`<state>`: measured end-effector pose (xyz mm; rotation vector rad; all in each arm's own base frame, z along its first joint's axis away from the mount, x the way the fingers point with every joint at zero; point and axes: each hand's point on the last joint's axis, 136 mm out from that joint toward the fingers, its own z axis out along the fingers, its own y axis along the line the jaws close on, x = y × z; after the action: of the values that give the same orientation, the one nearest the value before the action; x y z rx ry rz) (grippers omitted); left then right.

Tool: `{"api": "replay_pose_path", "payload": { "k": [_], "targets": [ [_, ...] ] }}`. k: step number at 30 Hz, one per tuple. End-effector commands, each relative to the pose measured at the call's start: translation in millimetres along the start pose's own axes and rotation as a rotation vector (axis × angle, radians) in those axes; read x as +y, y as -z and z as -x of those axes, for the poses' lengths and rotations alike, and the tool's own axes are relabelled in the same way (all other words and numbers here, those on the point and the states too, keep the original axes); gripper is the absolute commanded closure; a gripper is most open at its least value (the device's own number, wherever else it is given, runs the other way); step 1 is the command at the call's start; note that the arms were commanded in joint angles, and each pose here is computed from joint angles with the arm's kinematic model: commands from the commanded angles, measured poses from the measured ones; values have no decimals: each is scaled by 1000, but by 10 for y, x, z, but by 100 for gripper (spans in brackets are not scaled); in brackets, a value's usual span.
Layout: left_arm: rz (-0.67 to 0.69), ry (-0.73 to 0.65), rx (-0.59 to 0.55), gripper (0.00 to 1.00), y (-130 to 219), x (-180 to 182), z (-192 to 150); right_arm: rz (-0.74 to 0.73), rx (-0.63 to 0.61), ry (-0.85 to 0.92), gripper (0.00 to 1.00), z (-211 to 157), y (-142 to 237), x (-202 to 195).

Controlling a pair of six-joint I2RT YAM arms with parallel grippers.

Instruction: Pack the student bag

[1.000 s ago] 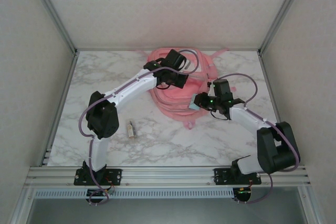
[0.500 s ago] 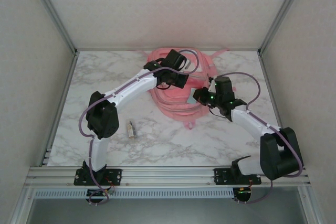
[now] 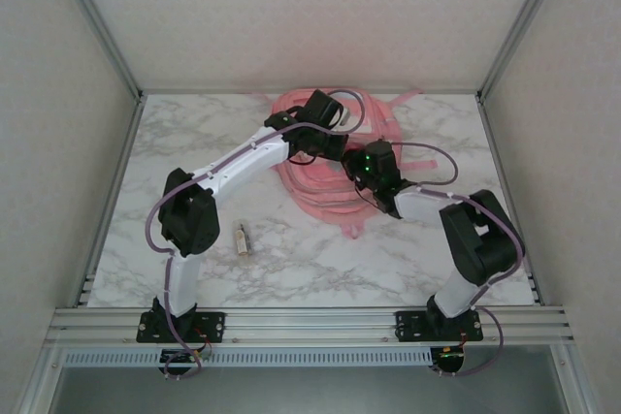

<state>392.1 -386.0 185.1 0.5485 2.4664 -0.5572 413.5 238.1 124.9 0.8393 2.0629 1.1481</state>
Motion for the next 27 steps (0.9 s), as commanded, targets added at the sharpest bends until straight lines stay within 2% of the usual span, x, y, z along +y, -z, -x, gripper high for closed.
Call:
{"api": "replay_pose_path", "payload": {
  "k": [1,5,6,9,13,15,19,27],
  "targets": [
    [-142,32,-127,100,459,-372,347,48,-52,-109,98,-19,-177,146],
    [-134,27,-133,100,476,-357,352,2,-101,-130,89,16,-153,42],
    [-127,25,-135,100,472,-344,353,-28,-100,-127,83,14,-131,2],
    [-111,25,-140,100,463,-298,362,-128,-91,-105,55,2,-7,-109],
    [-95,26,-148,100,463,-235,390,-233,-91,-32,29,34,238,-175],
    [-89,26,-152,100,468,-207,404,-281,-96,3,21,59,371,-208],
    [-77,30,-154,100,463,-152,413,-333,-98,72,11,96,596,-229],
    [-29,25,-148,100,397,-19,368,-353,1,232,10,24,863,-171]
  ]
}}
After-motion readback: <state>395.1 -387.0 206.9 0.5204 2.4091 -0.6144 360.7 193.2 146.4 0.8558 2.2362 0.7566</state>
